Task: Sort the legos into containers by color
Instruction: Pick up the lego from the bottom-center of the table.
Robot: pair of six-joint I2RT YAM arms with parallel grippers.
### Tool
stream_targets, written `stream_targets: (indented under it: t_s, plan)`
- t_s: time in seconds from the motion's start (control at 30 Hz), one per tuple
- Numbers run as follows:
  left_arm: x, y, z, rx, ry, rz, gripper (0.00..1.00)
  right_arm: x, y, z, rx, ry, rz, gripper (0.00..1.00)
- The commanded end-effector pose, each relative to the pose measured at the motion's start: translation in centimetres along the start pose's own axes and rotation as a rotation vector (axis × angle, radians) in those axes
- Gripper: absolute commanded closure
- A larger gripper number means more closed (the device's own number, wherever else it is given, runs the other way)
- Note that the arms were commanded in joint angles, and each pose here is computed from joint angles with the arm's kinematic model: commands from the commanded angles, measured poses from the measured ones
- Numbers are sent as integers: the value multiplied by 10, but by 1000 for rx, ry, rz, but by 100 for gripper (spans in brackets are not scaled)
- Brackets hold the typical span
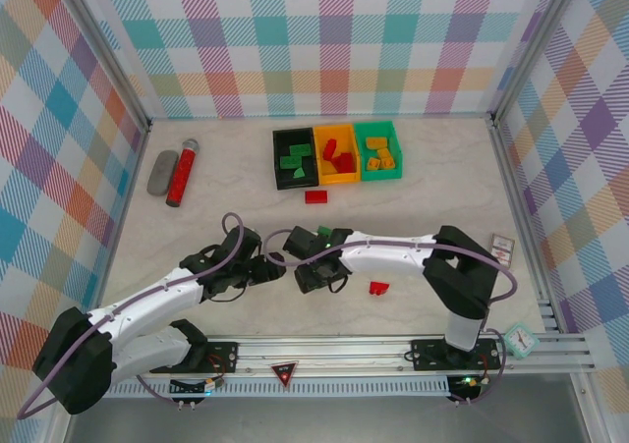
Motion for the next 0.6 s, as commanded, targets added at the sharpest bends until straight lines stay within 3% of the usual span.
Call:
stream_targets:
  t_s: [0.0,0.13,0.37,0.57]
  plan:
    - [-3,-8,-5,29,-14,6,20,-3,17,6,-23,13,-10,38]
    - [1,-4,-5,18,-14,4,19,-3,20,16,-4,33,-13,41]
    - [3,0,-5,6,-12,6,20,-3,18,16,11,24,-18,62]
    - [1,-3,-2,11,-8,6,20,-19,19,-9,7,-54,-43,63]
Point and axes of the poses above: each hand's point on the last joint's axis, 136 mm out from that joint toward the fingers, its own z axis out along the fingers, its own y axis along the line the jaws close on, x = y × z, the point moved 7 cm from there along -z, back along the fingers, and after that the axes turned 2 degrees about z, right-handed, at the moved point
